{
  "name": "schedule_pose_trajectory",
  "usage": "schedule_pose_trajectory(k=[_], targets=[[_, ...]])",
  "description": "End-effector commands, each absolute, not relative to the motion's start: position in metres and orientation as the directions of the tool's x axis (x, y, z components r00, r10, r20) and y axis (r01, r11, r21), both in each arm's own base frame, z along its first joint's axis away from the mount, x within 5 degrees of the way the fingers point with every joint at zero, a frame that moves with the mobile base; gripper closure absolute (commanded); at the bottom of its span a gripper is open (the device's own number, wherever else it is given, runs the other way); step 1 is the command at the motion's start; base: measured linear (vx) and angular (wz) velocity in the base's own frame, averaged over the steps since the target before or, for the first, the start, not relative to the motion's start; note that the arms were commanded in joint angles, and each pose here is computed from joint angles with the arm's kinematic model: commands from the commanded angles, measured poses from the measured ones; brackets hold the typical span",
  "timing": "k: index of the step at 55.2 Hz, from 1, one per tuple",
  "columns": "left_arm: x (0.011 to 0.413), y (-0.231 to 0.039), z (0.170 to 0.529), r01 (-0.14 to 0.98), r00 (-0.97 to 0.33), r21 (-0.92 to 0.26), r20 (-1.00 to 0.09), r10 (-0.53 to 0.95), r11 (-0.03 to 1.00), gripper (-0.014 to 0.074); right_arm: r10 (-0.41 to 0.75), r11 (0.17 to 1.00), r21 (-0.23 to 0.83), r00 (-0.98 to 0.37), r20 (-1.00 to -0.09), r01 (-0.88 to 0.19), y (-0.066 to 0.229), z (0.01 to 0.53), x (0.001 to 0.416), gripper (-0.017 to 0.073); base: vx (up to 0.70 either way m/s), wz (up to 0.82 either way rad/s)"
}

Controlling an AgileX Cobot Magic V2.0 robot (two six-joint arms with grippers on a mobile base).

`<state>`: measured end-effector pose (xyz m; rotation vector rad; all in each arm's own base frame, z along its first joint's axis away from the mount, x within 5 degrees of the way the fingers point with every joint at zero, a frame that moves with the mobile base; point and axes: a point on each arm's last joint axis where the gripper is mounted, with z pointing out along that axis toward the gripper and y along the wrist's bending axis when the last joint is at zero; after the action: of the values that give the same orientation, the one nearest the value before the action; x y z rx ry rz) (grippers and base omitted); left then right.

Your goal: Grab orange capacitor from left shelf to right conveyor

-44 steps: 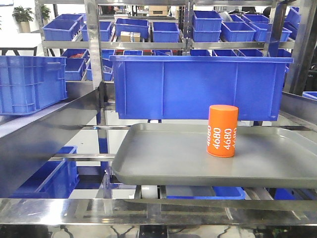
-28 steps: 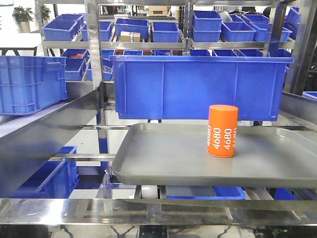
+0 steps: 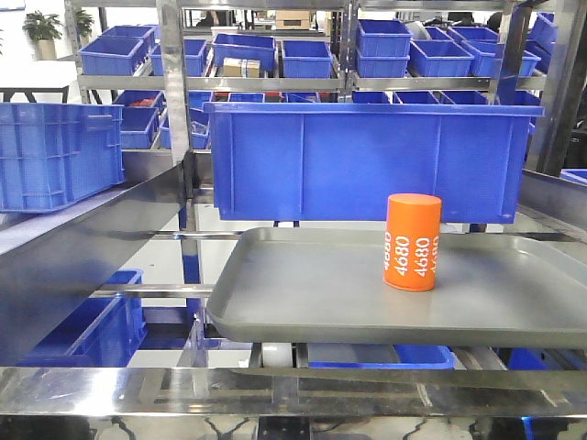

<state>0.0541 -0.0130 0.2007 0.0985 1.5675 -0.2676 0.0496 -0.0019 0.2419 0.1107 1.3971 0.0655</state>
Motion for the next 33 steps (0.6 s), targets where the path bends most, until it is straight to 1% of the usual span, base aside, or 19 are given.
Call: schedule_pose_trajectory(k=[1,7,10,14,18,26,33], targets=[[0.052,-0.012,0.219,0.247,0.092,-0.117,-0.985,-0.143,0.962,0.0600,0.013,0.999,0.029,0.400,-0.917,0.035,-0.001,0.315,0.025,0.0571,0.00,0.00],[0.052,-0.012,0.219,0.247,0.092,-0.117,-0.985,-0.143,0.962,0.0600,0.009,0.999,0.024,0.435,-0.900,0.028,0.000,0.375,0.012,0.0571,0.00,0.00],[0.052,-0.012,0.219,0.247,0.092,-0.117,-0.985,-0.143,0.962,0.0600,0.008,0.999,0.021,0.424,-0.905,0.026,0.000,0.403,0.015,0.0571,0.00,0.00],[0.052,-0.012,0.219,0.247,0.092,-0.117,-0.985,-0.143,0.962,0.0600,-0.002,1.000,0.010,0.379,-0.925,0.029,0.000,0.433,0.030,0.0571,0.00,0.00],[0.052,-0.012,0.219,0.247,0.092,-0.117,-0.985,-0.143,0.962,0.0600,-0.022,0.999,-0.012,0.312,-0.950,0.034,-0.001,0.453,0.057,0.0571,0.00,0.00],[0.052,-0.012,0.219,0.247,0.092,-0.117,-0.985,-0.143,0.962,0.0600,-0.007,1.000,0.000,0.243,-0.970,0.028,-0.003,0.468,0.097,0.0571,0.00,0.00],[0.052,-0.012,0.219,0.247,0.092,-0.117,-0.985,-0.143,0.962,0.0600,0.006,1.000,0.011,0.186,-0.982,0.025,-0.004,0.461,0.117,0.0570,0.00,0.00]])
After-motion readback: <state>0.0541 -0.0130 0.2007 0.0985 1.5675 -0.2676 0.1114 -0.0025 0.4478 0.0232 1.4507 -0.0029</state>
